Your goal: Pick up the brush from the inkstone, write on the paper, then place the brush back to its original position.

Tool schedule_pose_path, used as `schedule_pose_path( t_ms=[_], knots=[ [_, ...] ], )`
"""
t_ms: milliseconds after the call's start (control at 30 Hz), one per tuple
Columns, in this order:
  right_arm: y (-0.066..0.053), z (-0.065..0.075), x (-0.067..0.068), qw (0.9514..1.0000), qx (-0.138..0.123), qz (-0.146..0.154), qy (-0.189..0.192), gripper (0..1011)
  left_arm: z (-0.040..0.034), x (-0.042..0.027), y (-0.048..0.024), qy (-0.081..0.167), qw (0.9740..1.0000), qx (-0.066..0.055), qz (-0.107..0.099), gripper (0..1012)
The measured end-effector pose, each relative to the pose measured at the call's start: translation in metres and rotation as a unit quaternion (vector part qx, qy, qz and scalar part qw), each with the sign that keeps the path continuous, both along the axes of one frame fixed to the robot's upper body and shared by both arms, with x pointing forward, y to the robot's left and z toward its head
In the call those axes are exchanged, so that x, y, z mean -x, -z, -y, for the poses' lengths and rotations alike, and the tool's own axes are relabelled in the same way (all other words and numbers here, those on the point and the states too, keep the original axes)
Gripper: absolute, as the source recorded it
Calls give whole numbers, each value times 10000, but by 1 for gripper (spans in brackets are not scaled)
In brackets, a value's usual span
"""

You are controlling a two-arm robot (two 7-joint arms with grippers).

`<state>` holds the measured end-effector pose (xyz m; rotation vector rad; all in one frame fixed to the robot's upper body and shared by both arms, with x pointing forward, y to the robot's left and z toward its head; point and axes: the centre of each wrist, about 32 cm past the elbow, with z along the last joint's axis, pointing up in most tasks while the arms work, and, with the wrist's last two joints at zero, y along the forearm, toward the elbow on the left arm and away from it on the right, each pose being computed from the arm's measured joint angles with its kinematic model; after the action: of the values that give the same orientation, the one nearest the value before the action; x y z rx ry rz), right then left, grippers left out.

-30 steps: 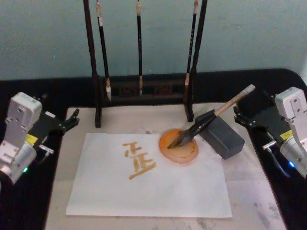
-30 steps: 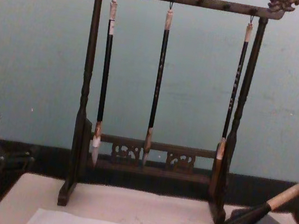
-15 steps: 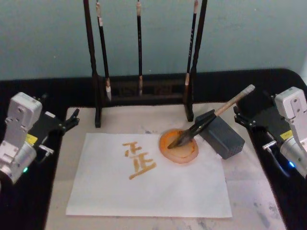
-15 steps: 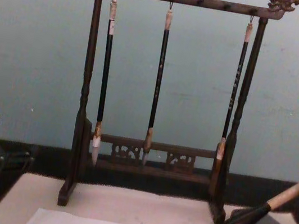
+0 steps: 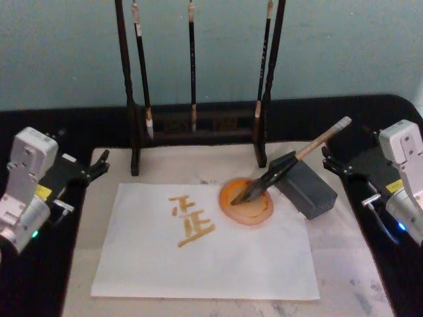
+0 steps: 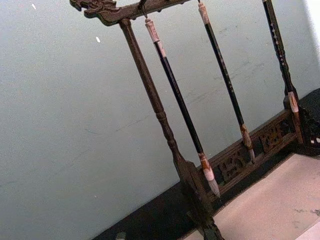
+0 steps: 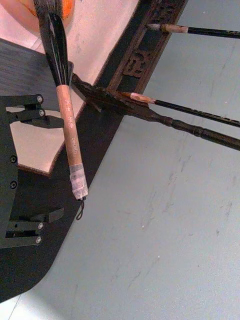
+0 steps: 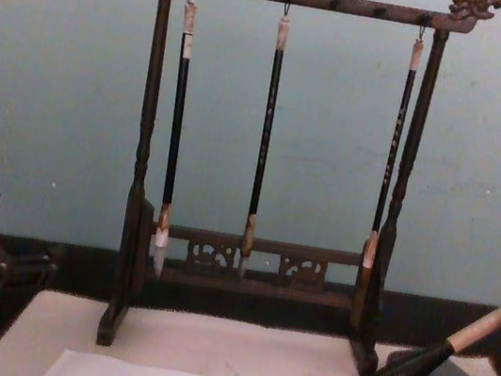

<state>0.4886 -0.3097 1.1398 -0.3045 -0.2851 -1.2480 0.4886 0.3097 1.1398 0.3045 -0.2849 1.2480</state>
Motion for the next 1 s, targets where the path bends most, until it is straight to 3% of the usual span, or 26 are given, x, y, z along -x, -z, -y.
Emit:
schedule_pose_path(
  t_ms=[1000],
  knots=[
    [-1,-1,-2,10000,-18,-3,-6,1000,0,0,0,0,10000,0,0,1010]
  ],
)
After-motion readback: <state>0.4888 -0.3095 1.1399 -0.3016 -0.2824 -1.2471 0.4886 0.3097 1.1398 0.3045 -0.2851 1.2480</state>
